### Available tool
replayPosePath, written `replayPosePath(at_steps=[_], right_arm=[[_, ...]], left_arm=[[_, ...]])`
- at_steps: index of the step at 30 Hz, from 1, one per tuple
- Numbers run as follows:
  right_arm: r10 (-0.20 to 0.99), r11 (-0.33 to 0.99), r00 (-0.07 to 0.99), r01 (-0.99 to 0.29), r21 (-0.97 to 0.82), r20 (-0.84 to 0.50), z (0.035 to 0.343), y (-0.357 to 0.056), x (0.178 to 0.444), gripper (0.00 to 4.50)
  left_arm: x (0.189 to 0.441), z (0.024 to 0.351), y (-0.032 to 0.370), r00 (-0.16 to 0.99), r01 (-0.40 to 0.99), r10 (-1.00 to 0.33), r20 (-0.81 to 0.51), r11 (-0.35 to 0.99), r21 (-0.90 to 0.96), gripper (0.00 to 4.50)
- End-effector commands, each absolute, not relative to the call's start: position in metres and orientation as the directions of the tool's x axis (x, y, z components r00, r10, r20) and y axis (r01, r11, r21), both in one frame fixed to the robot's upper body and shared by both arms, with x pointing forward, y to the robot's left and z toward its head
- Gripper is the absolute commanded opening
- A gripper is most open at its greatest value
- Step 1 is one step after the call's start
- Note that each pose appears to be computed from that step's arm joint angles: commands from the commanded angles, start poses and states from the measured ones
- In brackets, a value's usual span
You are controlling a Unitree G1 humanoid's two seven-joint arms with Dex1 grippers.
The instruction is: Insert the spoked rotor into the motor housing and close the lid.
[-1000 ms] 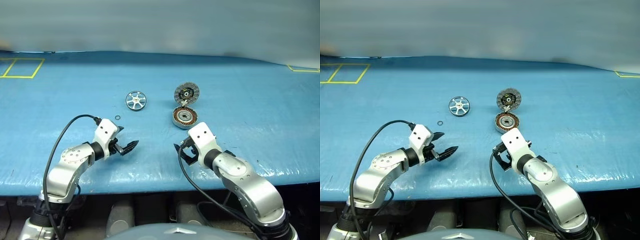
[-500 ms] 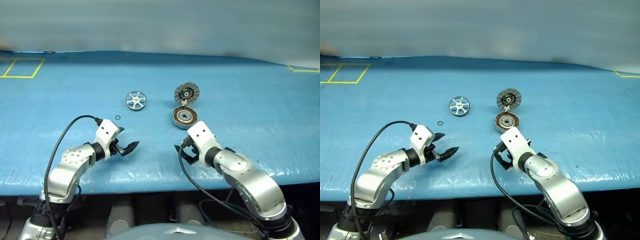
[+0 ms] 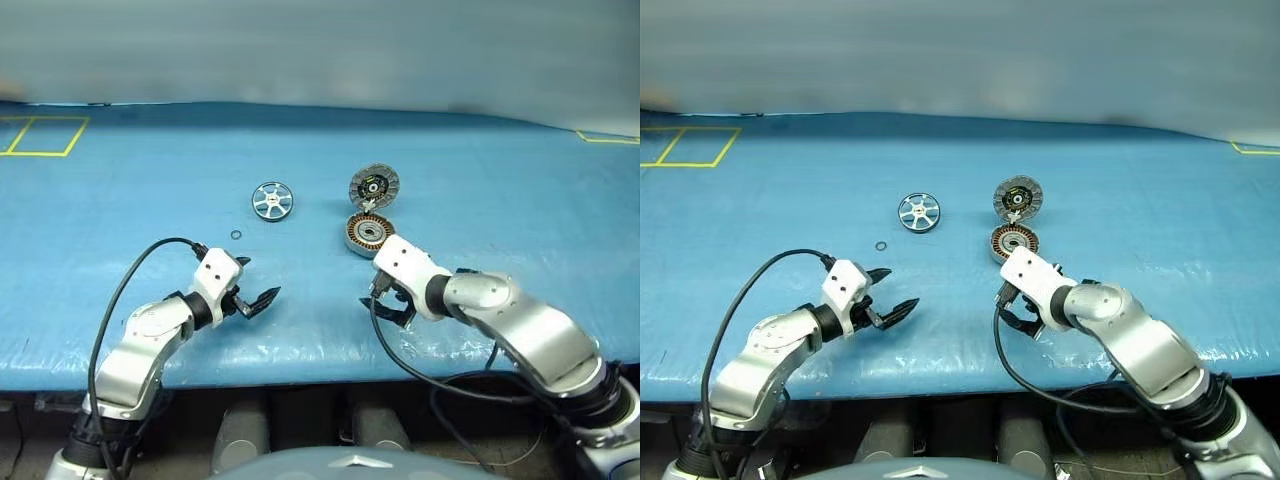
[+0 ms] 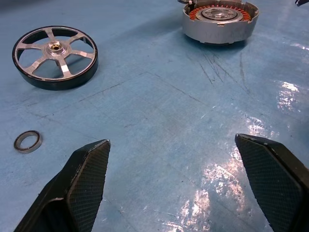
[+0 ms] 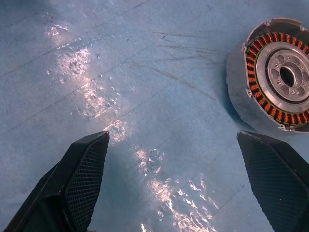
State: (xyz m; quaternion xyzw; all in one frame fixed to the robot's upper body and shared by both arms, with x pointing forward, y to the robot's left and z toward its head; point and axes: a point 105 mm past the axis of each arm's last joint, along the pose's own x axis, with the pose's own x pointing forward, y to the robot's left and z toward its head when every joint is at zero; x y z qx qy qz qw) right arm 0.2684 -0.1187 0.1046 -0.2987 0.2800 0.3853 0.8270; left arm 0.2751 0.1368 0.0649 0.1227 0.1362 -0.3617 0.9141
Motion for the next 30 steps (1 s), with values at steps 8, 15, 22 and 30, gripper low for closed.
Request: replayPosePath(at_steps=[8, 15, 22, 30], right_arm=[[0.426, 0.407, 0.537, -0.832, -0.376, -0.728, 0.12, -0.116, 0.318, 4.47], [0.391, 0.407, 0.582, -0.804, -0.433, -0.714, 0.122, -0.114, 0.349, 4.47], [0.391, 0.39, 0.567, -0.815, -0.427, -0.725, 0.113, -0.109, 0.358, 4.47], [0.386, 0.383, 0.534, -0.834, -0.396, -0.752, 0.099, -0.11, 0.363, 4.47]], left_arm=[[0.268, 0.072, 0.13, 0.711, 0.702, -0.654, -0.258, 0.677, 0.22, 4.5], [0.263, 0.076, 0.132, 0.722, 0.692, -0.662, -0.201, 0.689, 0.216, 4.5], [0.258, 0.076, 0.13, 0.681, 0.73, -0.705, -0.195, 0.673, 0.119, 4.5], [0.258, 0.076, 0.13, 0.678, 0.734, -0.71, -0.191, 0.67, 0.115, 4.5]])
